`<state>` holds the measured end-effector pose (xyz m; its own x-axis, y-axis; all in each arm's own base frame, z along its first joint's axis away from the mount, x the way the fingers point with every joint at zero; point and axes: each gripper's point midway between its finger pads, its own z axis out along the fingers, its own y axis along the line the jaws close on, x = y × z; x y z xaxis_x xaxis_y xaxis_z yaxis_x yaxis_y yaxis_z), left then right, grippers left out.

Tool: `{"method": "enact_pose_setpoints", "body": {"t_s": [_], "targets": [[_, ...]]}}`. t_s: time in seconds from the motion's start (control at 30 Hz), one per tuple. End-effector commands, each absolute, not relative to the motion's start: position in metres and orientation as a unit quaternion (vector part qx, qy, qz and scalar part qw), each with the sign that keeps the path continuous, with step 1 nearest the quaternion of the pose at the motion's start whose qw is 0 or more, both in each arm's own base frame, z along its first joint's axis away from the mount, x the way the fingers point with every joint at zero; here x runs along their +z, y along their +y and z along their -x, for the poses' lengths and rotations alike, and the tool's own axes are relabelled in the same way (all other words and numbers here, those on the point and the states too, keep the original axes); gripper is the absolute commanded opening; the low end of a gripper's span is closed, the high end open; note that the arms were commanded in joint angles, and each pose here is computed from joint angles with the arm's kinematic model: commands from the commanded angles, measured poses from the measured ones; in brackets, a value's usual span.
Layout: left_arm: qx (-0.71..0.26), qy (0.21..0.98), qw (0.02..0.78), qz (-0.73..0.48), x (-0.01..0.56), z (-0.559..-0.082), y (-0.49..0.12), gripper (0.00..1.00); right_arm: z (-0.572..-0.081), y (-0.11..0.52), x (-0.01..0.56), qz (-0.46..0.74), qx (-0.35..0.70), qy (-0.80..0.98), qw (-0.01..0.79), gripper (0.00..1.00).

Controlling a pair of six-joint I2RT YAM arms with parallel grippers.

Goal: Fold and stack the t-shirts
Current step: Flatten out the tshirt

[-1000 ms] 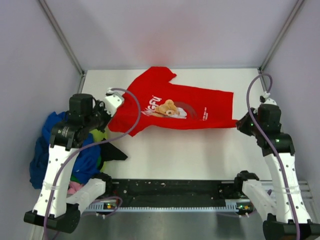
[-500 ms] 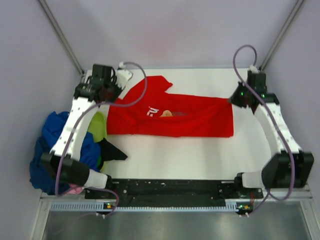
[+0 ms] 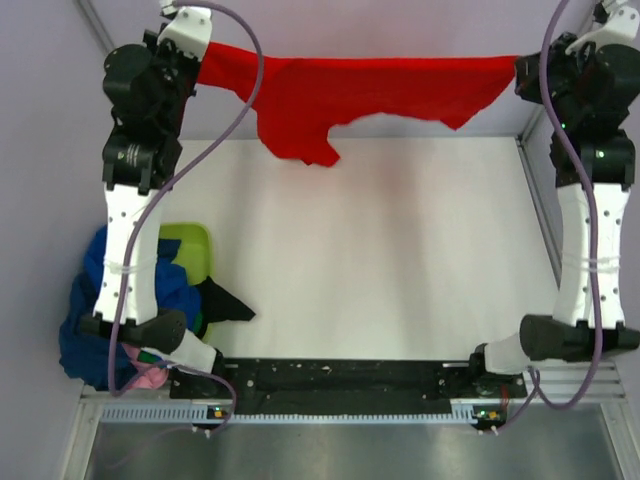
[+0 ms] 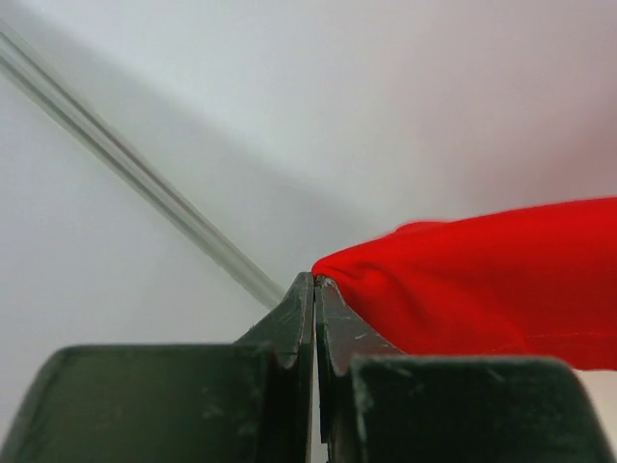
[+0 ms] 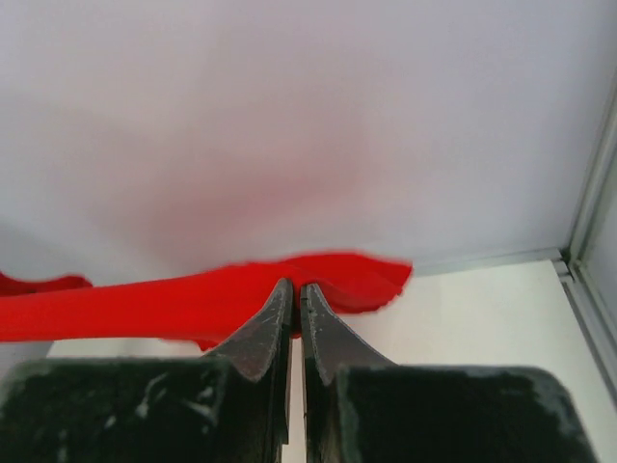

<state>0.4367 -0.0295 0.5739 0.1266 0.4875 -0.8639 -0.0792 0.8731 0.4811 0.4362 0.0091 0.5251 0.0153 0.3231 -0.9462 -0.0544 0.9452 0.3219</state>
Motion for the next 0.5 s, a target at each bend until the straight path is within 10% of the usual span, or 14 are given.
{"method": "enact_pose_setpoints", "body": {"t_s": [0.0,0.47], "targets": [[0.172,0.638,0.716,-0.226,0.544,-0.411,-0.041,0.00,-0.395,0.001,0.476,-0.081,0.097,0.729,0.673,0.00],[-0.070,0.856,0.314,-0.405,0.215,-0.231,-0.071,0.00,-0.238,0.014,0.184,-0.166,0.088,0.909,0.372,0.00]]}}
